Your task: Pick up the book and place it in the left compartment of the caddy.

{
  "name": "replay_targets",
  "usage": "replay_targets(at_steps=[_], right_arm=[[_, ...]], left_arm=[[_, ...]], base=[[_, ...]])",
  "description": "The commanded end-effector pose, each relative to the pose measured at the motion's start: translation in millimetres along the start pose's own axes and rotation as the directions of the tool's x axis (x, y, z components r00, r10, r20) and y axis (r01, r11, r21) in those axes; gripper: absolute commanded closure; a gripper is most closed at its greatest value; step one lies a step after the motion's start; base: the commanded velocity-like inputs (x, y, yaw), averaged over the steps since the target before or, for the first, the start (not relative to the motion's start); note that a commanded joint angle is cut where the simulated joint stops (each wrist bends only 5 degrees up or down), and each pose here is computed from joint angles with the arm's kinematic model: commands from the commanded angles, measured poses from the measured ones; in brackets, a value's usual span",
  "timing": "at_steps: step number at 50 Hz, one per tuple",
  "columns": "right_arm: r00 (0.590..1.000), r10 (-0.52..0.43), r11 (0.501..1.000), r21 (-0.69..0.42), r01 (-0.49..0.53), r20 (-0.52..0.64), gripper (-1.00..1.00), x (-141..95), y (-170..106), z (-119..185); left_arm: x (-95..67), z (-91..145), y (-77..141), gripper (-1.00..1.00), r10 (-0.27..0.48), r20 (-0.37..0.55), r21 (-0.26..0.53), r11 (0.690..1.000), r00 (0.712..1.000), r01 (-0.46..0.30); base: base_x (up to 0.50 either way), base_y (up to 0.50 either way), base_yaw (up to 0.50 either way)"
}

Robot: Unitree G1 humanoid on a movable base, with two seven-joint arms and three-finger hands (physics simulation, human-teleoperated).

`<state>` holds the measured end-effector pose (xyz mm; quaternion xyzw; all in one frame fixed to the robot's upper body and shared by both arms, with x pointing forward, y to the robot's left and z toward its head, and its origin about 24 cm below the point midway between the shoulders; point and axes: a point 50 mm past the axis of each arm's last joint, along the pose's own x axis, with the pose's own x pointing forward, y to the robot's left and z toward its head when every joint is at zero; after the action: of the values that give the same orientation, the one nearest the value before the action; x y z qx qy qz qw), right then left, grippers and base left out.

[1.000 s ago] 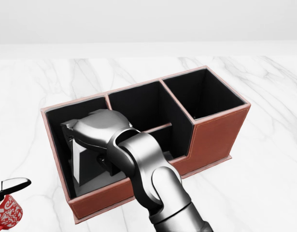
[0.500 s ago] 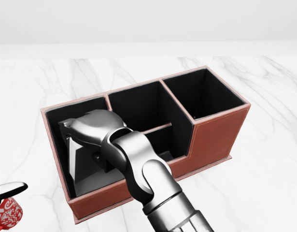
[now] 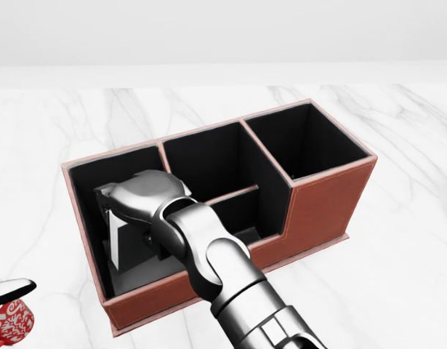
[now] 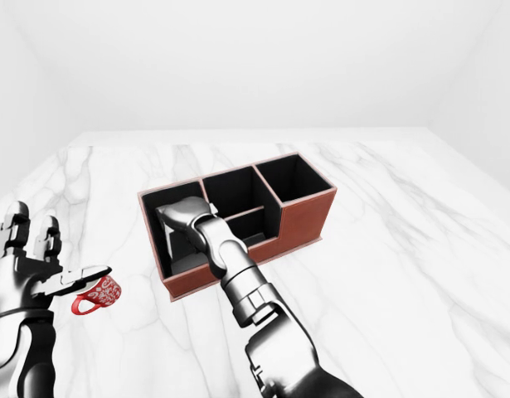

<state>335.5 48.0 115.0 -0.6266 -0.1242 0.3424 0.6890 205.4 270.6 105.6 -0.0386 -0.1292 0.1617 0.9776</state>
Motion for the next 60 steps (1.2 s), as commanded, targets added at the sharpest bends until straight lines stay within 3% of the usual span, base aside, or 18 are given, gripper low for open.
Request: replay_targets(at_steps=[1,19,55,56,57,58,60], right_arm=[[0.999,-0.041,0.999,0.012,0.041,-0.002,1.00,2.7,-0.3,0.1],[0.996,-0.087,0.996,-0.006,0.087,-0.020,1.00,8.9,18.7,-0.3],[0.996,-0.092,0.995,-0.029,0.092,0.006,0.98,10.4,16.9,11.2],[0.995,-0.096,0.995,-0.019,0.097,0.011,0.63,9.4,15.0,12.8],[0.995,-0.096,0.995,-0.016,0.097,0.018,-0.33,7.6,11.7,15.0],[0.994,-0.103,0.995,-0.017,0.103,0.023,-0.43,6.0,8.8,16.4],[0.991,-0.130,0.991,-0.005,0.130,0.046,-1.00,0.0,-3.4,22.8]], left_arm=[[-2.3,-1.8,2.7,-1.00,0.007,-0.003,-0.003,1.000,1.000,-0.007],[-5.8,-4.4,6.2,-1.00,0.015,-0.006,-0.009,1.000,1.000,-0.015],[-11.7,-2.3,13.6,-1.00,0.028,0.002,-0.019,0.999,1.000,-0.028],[-11.8,-2.2,13.4,-1.00,0.027,0.003,-0.019,0.999,1.000,-0.027],[-12.0,-2.2,13.3,-1.00,0.027,0.002,-0.020,0.999,1.000,-0.027],[-12.0,-2.3,13.3,-1.00,0.027,0.002,-0.021,0.999,1.000,-0.027],[-12.3,-2.2,13.6,-1.00,0.028,0.002,-0.022,0.999,1.000,-0.028]], base=[[0.00,0.00,0.00],[0.00,0.00,0.00],[0.00,0.00,0.00],[0.00,0.00,0.00],[0.00,0.00,0.00],[0.00,0.00,0.00],[0.00,0.00,0.00]])
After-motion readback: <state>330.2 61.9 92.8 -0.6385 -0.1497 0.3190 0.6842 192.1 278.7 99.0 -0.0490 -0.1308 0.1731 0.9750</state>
